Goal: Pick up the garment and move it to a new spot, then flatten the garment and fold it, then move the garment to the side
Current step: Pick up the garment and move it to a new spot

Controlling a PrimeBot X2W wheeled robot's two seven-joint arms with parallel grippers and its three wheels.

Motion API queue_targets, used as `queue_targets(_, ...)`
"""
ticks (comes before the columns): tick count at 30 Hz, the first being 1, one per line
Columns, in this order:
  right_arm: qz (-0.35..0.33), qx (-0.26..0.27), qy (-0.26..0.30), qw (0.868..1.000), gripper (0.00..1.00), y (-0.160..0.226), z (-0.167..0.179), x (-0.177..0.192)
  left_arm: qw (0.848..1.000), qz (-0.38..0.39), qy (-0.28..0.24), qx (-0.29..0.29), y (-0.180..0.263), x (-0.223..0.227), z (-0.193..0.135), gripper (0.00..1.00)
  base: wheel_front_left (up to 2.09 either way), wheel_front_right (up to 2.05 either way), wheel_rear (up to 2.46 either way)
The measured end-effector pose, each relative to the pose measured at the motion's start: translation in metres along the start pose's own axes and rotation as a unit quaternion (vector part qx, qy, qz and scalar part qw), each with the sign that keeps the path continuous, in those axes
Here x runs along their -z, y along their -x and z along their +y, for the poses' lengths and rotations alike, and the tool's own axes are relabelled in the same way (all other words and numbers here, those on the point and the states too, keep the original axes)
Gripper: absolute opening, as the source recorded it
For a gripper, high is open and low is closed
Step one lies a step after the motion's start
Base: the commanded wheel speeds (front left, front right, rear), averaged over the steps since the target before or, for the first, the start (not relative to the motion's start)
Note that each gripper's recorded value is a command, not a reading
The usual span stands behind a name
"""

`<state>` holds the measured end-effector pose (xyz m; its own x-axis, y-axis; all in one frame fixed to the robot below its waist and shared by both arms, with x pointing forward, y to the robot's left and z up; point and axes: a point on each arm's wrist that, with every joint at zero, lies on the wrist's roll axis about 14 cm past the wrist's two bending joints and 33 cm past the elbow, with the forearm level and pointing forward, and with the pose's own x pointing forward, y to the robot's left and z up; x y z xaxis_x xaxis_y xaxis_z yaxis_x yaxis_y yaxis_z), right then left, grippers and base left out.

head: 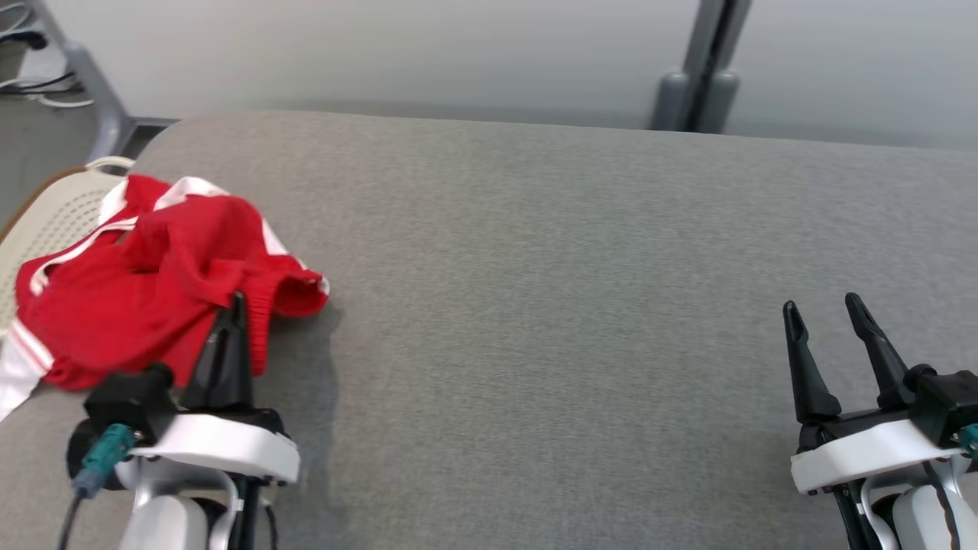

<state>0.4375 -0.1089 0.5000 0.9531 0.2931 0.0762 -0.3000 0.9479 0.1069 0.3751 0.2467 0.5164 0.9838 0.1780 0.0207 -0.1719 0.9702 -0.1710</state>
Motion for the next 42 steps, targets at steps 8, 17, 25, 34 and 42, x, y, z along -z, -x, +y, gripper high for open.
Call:
queue_targets(8, -0.009, 0.055, 0.002, 0.998, 1.00, 0.027, -0.034, -0.010, 0.988, 0.036, 0.024, 0.150, -0.012, 0.019, -0.109, 0.00, 0.00, 0.00, 0.00)
queue_targets(17, -0.005, 0.132, 0.000, 0.991, 1.00, 0.052, -0.081, -0.008, 0.938, 0.044, 0.025, 0.343, -0.028, 0.027, -0.244, 0.00, 0.00, 0.00, 0.00)
queue_targets(25, 0.005, 0.185, -0.002, 0.983, 1.00, 0.067, -0.111, -0.002, 0.876, 0.048, 0.049, 0.478, -0.021, 0.031, -0.350, 0.00, 0.00, 0.00, 0.00)
queue_targets(34, 0.036, 0.231, -0.008, 0.972, 1.00, 0.081, -0.134, 0.019, 0.806, 0.205, 0.016, 0.555, 0.023, 0.134, -0.395, 0.00, 0.00, 0.00, 0.00)
queue_targets(42, 0.048, 0.247, -0.010, 0.968, 1.00, 0.084, -0.142, 0.027, 0.791, 0.230, 0.018, 0.567, 0.030, 0.161, -0.402, 0.72, 0.00, 0.00, 0.00)
